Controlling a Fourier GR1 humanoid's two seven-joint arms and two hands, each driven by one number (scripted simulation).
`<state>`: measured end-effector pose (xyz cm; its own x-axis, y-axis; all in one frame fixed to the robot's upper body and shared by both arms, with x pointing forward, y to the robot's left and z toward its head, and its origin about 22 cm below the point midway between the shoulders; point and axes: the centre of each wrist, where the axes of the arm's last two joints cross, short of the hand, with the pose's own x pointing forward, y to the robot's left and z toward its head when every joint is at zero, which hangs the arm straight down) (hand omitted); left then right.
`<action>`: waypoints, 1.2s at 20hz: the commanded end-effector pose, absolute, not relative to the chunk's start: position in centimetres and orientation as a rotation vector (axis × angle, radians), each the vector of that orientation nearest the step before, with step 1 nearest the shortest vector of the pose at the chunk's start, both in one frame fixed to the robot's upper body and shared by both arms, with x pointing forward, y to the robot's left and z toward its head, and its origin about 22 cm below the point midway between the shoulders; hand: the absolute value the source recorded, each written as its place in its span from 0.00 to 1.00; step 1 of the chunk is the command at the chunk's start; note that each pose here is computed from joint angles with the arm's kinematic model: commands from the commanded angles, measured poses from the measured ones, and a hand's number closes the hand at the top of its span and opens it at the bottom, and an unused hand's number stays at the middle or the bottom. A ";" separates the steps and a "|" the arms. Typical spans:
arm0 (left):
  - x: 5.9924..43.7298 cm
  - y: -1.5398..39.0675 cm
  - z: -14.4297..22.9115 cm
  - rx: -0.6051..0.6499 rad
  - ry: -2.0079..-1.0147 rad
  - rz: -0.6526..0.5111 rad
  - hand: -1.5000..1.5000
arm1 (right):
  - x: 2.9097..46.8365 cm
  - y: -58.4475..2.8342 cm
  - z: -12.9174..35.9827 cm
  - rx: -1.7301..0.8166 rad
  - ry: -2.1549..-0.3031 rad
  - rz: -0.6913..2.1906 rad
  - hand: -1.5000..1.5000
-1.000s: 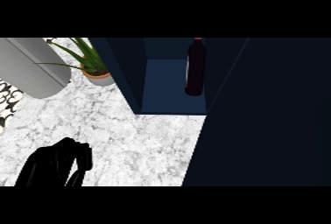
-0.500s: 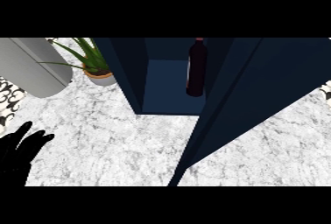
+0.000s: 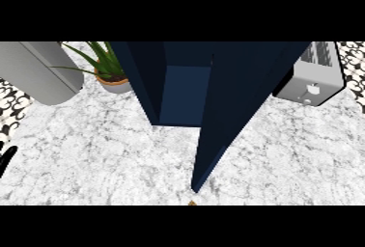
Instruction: Pick up the wine, place it into the cabinet and close the cabinet
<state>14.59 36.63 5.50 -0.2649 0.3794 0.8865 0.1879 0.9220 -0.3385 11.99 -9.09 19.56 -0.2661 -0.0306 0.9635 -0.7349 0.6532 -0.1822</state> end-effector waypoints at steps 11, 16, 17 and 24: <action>13.4 41.9 5.7 -0.443 -1.863 0.178 0.00 | 16.8 -2.4 21.6 0.560 -1.894 0.540 1.00; 13.8 43.5 7.7 -0.422 -1.878 0.161 0.00 | 22.5 -0.9 25.5 0.477 -1.891 0.495 1.00; 12.6 44.5 6.9 -0.402 -1.874 0.147 0.00 | 23.4 -0.2 25.0 0.462 -1.870 0.534 1.00; 12.2 44.8 6.9 -0.430 -1.869 0.178 0.00 | 29.9 0.4 25.6 0.531 -1.829 0.594 1.00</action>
<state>13.07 44.59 7.37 -0.2524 0.3200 0.9132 0.1666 0.9440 -0.2848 26.91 0.13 25.12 -0.3275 -0.0683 0.9424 -0.5828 0.7996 -0.1446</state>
